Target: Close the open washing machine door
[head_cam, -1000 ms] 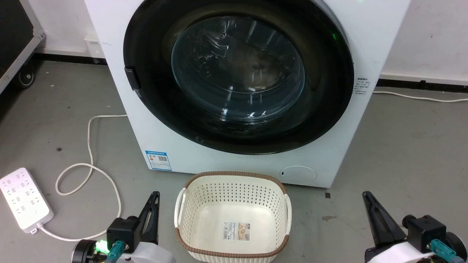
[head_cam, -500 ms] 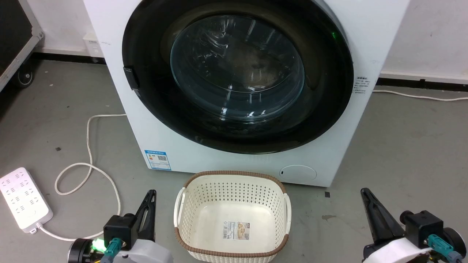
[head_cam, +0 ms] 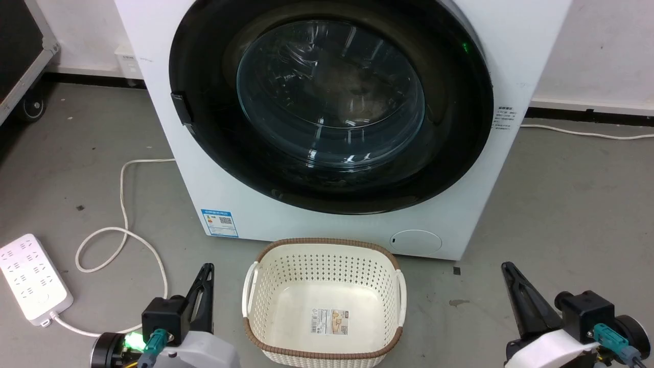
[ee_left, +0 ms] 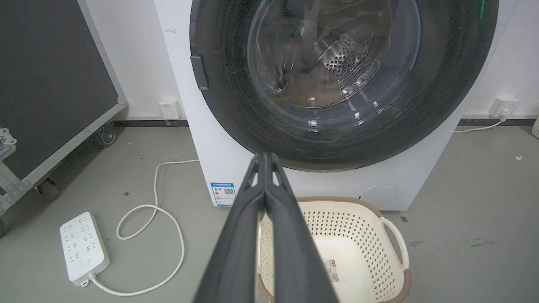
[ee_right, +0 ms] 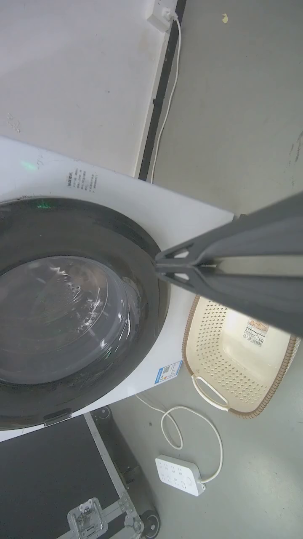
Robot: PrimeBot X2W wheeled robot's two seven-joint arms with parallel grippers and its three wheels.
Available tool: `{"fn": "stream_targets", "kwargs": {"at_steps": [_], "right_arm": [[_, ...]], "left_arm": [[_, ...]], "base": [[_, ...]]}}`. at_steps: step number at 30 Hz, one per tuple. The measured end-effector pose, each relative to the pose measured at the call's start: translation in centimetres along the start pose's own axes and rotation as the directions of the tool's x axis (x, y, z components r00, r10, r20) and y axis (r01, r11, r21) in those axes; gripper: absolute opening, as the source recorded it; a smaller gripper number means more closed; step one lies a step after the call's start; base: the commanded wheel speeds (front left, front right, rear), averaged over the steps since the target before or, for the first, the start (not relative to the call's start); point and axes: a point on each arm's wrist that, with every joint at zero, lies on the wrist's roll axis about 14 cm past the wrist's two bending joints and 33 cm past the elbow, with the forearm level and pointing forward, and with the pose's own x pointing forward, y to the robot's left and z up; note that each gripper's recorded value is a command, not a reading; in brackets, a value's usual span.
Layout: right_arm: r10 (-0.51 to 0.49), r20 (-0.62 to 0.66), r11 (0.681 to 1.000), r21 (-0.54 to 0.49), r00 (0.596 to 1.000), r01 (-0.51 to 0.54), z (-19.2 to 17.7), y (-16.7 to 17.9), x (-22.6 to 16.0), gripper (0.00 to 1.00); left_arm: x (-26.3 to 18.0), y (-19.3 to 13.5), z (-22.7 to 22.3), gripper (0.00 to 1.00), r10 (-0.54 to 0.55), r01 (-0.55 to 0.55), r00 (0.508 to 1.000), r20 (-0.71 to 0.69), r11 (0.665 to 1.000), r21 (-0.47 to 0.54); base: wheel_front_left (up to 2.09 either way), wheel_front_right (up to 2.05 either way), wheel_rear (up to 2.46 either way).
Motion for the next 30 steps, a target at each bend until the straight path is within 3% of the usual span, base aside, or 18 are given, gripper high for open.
{"fn": "stream_targets", "kwargs": {"at_steps": [30], "right_arm": [[0.004,-0.033,1.000,-0.026,0.999,-0.005,0.19,0.23,0.46,0.00]], "left_arm": [[0.29,0.92,0.35,0.00,0.039,-0.038,0.999,-0.025,0.999,0.014]], "base": [[0.00,0.00,0.00]]}}
